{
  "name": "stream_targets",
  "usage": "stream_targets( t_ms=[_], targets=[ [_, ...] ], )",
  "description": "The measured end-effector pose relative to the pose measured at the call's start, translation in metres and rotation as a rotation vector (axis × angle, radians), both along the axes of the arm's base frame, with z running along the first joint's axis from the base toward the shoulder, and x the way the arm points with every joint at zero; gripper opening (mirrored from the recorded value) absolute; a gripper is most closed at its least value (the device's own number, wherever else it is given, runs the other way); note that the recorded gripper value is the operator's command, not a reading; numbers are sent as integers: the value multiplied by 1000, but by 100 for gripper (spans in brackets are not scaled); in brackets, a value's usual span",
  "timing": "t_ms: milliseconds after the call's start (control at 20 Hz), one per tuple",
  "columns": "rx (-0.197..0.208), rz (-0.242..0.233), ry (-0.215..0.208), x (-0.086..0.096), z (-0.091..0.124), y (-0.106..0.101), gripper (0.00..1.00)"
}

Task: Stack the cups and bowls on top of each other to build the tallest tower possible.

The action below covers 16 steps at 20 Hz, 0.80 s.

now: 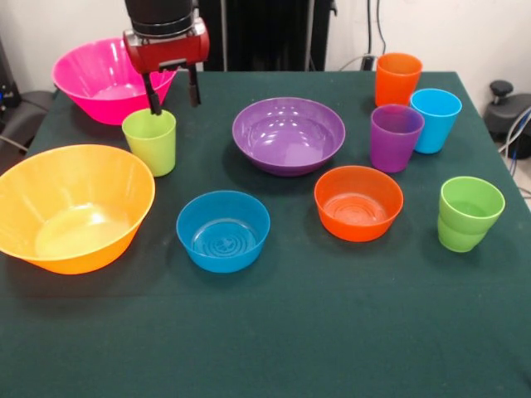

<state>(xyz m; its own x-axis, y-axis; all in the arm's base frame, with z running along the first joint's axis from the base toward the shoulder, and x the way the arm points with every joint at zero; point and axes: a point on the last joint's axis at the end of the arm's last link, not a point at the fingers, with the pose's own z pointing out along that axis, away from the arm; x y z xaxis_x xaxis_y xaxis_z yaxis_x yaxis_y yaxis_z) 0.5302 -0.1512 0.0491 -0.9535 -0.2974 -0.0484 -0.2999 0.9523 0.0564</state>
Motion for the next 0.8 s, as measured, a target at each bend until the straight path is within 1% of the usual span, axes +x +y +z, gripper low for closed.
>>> stream_targets(
  t_ms=[50, 150, 200, 350, 800],
  targets=[
    [-3, 0, 12, -2, 0, -2, 100],
    [-5, 0, 22, -4, 0, -3, 100],
    [-8, 0, 36, -6, 0, -4, 100],
    [-11, 2, 51, -8, 0, -4, 100],
    [-12, 5, 55, -9, -1, -4, 100]
  ],
)
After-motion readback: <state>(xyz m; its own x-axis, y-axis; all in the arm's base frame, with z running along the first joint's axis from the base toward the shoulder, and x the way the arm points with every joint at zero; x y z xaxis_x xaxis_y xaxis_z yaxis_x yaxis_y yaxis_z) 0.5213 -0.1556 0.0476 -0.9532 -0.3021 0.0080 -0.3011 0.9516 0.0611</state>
